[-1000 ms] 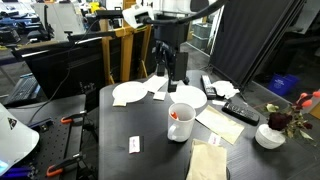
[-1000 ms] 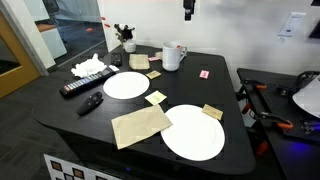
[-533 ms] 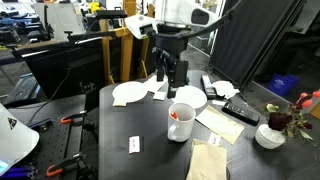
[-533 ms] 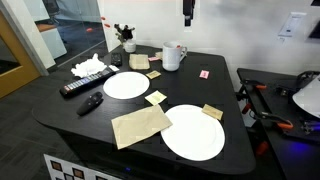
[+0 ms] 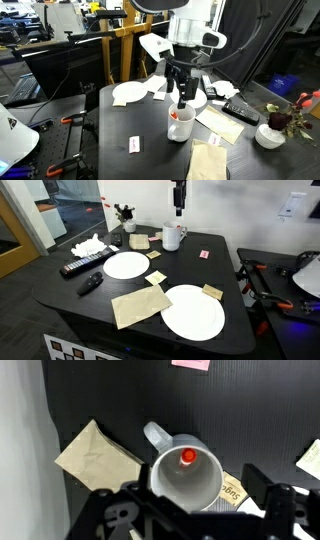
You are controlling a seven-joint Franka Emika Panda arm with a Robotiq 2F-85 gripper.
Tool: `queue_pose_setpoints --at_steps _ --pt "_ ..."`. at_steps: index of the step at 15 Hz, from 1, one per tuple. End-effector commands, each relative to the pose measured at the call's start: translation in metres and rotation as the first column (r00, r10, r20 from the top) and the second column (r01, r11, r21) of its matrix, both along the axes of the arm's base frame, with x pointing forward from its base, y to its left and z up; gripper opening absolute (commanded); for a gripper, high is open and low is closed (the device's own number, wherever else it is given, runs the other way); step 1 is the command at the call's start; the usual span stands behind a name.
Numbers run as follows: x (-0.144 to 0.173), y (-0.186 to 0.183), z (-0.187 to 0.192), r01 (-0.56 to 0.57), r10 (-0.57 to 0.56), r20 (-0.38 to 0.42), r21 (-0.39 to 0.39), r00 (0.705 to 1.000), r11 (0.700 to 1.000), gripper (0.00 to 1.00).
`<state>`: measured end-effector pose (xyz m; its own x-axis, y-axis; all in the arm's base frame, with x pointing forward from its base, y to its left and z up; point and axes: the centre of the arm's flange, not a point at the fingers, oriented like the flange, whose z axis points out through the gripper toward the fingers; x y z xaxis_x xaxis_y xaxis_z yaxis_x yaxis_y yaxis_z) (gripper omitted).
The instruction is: Remove the marker from the mug cup and place it on the table
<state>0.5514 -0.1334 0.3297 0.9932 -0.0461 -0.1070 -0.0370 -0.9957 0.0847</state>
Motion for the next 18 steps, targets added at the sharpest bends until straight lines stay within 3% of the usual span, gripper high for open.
queue_pose_setpoints --at_steps 1,4,8,12,18 --pt "0.019 -0.009 -0.005 -0.005 0.004 0.022 0.026 1.000 1.000 0.61" --pt "0.022 -0.011 -0.006 -0.001 0.000 0.029 0.043 1.000 0.999 0.39" --pt "0.025 -0.013 -0.007 -0.009 0.007 0.031 0.065 1.000 0.998 0.29" --pt "0.026 -0.018 -0.014 -0.005 0.004 0.016 0.078 1.000 0.997 0.37" --pt "0.029 -0.020 -0.028 0.001 -0.001 -0.008 0.086 1.000 0.996 0.34"
